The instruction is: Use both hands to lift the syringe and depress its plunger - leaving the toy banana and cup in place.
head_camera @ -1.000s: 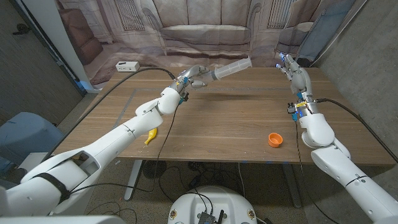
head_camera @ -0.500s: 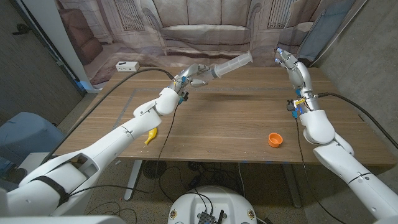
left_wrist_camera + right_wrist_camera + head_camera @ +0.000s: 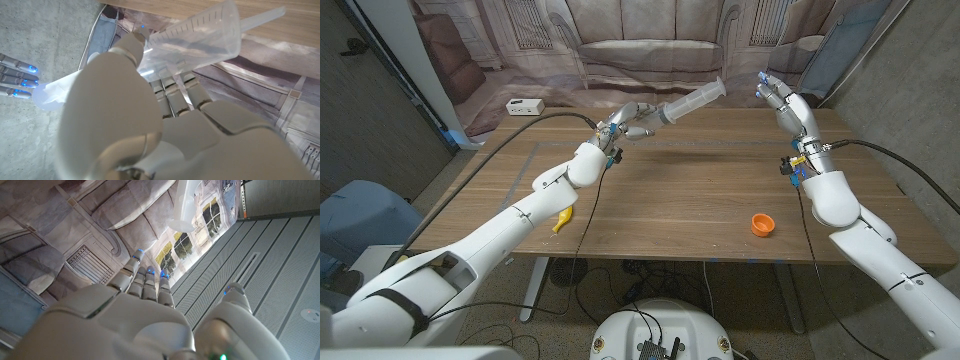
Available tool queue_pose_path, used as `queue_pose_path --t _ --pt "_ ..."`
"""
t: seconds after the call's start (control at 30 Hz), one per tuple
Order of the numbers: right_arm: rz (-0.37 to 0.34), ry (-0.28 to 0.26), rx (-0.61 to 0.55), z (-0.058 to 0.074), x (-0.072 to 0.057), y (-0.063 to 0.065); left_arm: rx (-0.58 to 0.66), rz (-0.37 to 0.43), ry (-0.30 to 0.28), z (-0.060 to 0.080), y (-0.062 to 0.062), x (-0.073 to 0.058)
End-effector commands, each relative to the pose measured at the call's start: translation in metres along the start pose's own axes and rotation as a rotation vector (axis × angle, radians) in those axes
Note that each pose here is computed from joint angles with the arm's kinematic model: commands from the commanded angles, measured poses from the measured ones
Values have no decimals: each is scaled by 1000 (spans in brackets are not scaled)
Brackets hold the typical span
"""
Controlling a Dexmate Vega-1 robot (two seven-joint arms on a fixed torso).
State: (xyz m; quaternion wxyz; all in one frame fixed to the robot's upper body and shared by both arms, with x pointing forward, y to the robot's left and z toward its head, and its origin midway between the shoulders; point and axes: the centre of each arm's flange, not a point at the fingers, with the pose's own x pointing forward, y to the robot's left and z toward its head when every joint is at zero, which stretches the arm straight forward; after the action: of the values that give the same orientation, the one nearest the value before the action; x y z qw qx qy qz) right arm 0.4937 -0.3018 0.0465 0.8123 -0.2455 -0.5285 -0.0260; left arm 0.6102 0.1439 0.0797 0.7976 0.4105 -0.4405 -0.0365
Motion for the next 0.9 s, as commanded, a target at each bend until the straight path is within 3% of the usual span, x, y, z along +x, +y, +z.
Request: queue_pose_path --t 0.03,0.9 --pt "40 -46 -72 13 10 3 -22 5 1 0 0 -5" --pt "135 -128 -156 30 29 16 -59 16 -13 -2 1 -1"
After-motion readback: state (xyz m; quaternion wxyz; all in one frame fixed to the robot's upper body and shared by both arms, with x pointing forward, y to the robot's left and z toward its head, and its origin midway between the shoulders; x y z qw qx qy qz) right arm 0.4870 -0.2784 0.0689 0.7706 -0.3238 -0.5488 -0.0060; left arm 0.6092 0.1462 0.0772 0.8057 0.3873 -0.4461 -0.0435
